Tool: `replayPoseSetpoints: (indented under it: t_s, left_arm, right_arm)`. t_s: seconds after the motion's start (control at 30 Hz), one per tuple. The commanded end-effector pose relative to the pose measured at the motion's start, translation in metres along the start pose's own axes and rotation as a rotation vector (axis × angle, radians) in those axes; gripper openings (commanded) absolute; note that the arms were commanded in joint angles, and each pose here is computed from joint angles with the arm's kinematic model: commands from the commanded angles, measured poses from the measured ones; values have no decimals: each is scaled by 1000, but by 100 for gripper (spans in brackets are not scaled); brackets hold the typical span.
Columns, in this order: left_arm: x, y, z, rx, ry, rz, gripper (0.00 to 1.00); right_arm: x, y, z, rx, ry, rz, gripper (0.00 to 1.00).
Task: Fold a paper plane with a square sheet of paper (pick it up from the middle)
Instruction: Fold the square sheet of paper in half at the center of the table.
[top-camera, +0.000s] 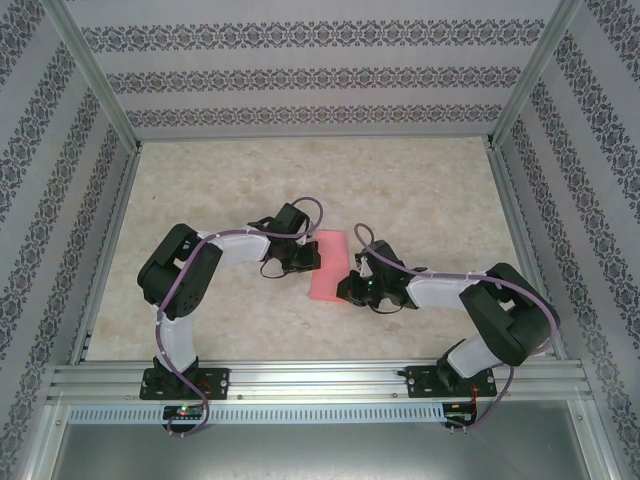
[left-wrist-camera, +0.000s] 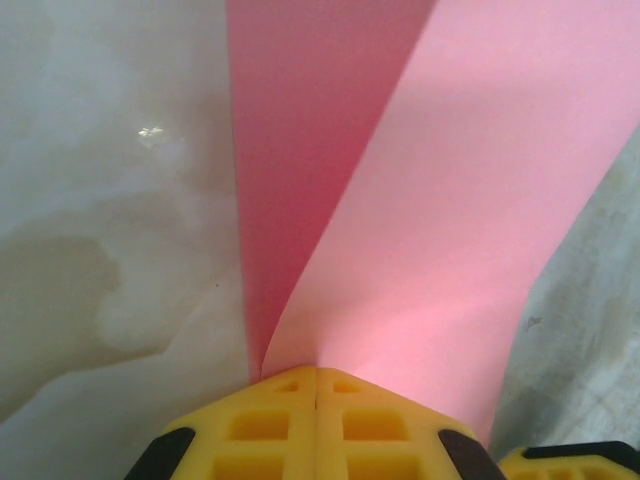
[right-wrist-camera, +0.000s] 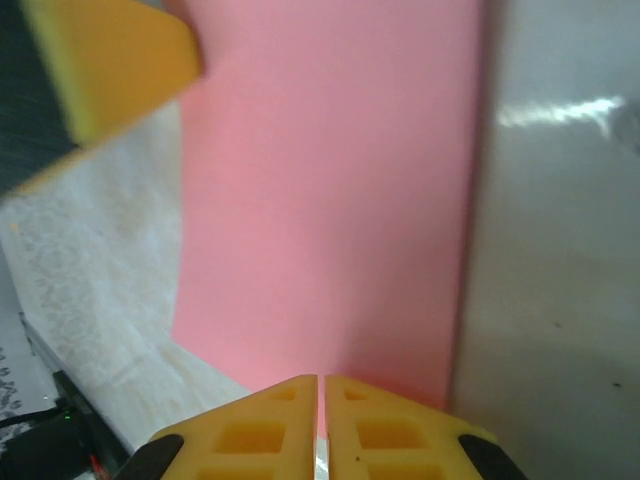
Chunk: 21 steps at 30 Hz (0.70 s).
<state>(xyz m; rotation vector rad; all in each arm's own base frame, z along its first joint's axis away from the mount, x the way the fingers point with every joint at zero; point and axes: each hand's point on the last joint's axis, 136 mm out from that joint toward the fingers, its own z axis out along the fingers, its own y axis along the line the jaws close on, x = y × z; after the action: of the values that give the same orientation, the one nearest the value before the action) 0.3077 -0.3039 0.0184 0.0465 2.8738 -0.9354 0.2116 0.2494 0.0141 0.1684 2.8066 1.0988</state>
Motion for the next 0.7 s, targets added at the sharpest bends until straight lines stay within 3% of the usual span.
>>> replayPoseSetpoints:
  t_s: [0.0,0.17,0.47,0.67]
  left_arm:
    - [19,31,14,-121,64,-19,0]
    - [19,31,13,-121,63,-17,0]
    - [20,33,13,-127,66,-16,0]
    - [20,33,16,-127,72,-17,0]
  right_arm:
    - [13,-22,9,58,31,31,10]
    - [9,-15,3,58,25,21,9]
    - [-73,45,-45,-82,-201,-61,12]
    - [-105,48,-30,-103,-201,-55,10]
